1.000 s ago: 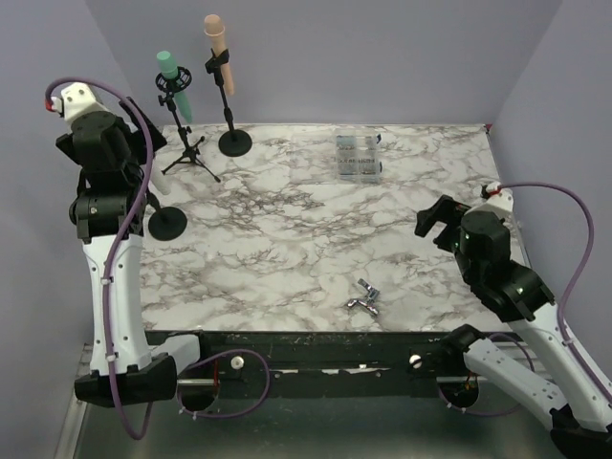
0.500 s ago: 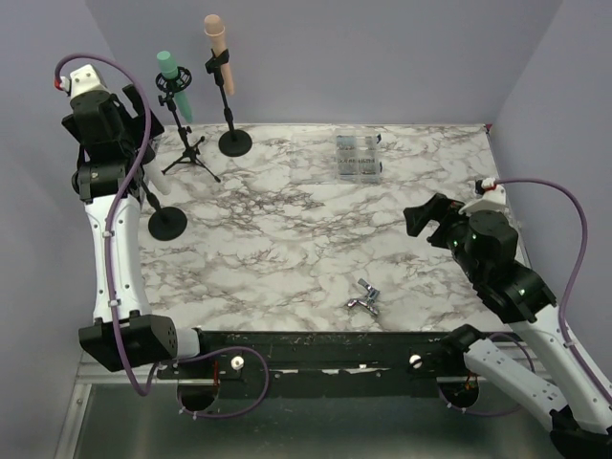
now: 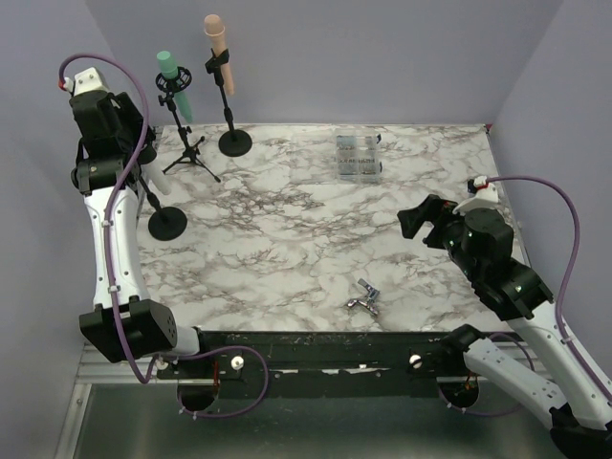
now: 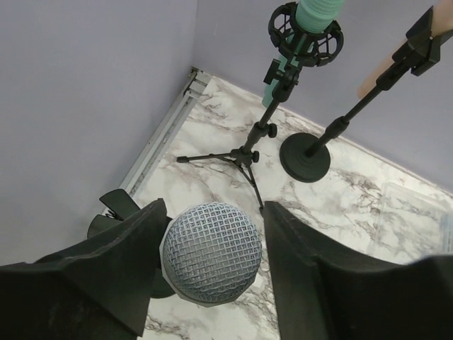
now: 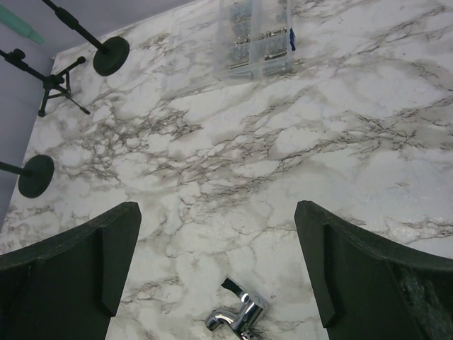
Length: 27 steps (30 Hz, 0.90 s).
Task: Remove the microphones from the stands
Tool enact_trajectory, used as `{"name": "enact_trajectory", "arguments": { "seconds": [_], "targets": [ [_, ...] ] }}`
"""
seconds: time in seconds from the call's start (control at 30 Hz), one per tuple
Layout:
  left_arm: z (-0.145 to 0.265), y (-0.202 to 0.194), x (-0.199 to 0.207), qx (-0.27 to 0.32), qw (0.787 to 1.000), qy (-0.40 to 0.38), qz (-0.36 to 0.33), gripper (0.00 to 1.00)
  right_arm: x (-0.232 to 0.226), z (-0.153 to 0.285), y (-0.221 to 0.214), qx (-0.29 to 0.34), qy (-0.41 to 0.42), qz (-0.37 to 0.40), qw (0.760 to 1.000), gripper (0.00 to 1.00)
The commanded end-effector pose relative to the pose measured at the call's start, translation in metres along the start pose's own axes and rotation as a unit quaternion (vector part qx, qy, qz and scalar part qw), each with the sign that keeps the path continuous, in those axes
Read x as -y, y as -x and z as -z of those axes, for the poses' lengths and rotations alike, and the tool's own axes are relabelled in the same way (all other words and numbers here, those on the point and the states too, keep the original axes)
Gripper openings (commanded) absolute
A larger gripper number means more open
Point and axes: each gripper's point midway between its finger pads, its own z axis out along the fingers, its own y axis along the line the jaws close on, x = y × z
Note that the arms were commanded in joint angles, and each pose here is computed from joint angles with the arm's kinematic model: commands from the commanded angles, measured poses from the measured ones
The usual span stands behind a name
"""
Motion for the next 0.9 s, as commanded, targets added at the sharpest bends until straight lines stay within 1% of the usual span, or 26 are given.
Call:
{"name": "enact_trajectory", "arguments": {
  "seconds": [0.0,0.2,0.4,0.5,0.57,0.73,0.87],
  "targets": [
    [-0.003,-0.004,-0.005,-0.006,1.0,0.006,-0.009,0.52,-0.003,0.001,-0.001,-0.001,0.011,0.0,1.0,1.0],
    [0.002,-0.006,-0.004,-0.009,1.0,0.001,-0.007,0.26,-0.002,0.0,-0.005,-0.009,0.007,0.001,1.0,1.0],
    [0.016,-0.003,0.013,0.002,1.0,-0.025,-0.007,0.09,-0.001,-0.003,-0.01,-0.017,0.005,-0.003,1.0,1.0],
    [0.024,-0.003,0.027,0.005,0.999,-0.046,-0.011,0.05,-0.002,-0.006,-0.013,-0.024,0.005,-0.005,1.0,1.0],
    [0.031,-0.003,0.038,0.006,0.998,-0.061,-0.011,0.0,-0.004,-0.009,-0.016,-0.031,0.007,-0.007,0.999,1.0],
    [0.047,-0.005,0.064,0.009,0.994,-0.105,-0.013,0.0,-0.009,-0.015,-0.027,-0.056,0.014,-0.013,0.998,1.0],
    [0.065,-0.009,0.094,0.005,0.988,-0.157,-0.015,0.0,-0.013,-0.019,-0.034,-0.072,0.02,-0.019,0.997,1.0]
  ]
}}
